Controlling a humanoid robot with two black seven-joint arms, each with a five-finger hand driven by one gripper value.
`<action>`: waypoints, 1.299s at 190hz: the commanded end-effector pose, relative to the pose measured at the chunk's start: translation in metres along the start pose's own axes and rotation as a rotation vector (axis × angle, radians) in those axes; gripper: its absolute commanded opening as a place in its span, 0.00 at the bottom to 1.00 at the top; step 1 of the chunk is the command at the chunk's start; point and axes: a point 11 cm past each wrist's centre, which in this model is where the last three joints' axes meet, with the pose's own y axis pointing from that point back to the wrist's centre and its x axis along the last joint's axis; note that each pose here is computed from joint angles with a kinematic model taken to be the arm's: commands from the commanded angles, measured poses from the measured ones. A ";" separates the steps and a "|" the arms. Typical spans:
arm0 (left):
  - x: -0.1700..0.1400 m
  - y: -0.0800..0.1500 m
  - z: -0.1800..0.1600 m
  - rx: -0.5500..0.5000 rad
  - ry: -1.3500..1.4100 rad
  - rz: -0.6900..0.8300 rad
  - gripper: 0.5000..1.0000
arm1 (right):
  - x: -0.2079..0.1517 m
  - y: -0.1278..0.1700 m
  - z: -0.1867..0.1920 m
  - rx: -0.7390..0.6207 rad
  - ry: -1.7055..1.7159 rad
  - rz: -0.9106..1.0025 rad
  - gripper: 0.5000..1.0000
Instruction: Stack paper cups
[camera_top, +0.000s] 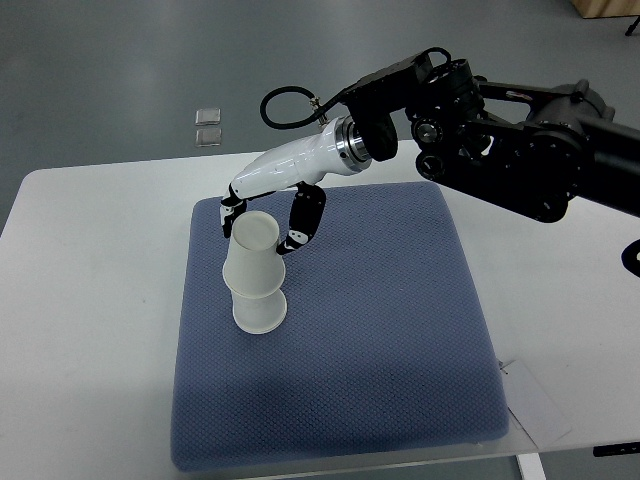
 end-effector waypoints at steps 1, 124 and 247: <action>0.000 0.000 0.000 0.000 0.000 0.001 1.00 | 0.001 0.000 0.000 -0.003 0.000 0.002 0.72; 0.000 0.000 0.000 0.000 0.000 0.000 1.00 | 0.004 0.051 0.073 -0.062 -0.311 0.209 0.81; 0.000 0.000 0.000 0.000 0.000 0.000 1.00 | -0.113 0.107 0.219 -0.328 -1.300 1.036 0.80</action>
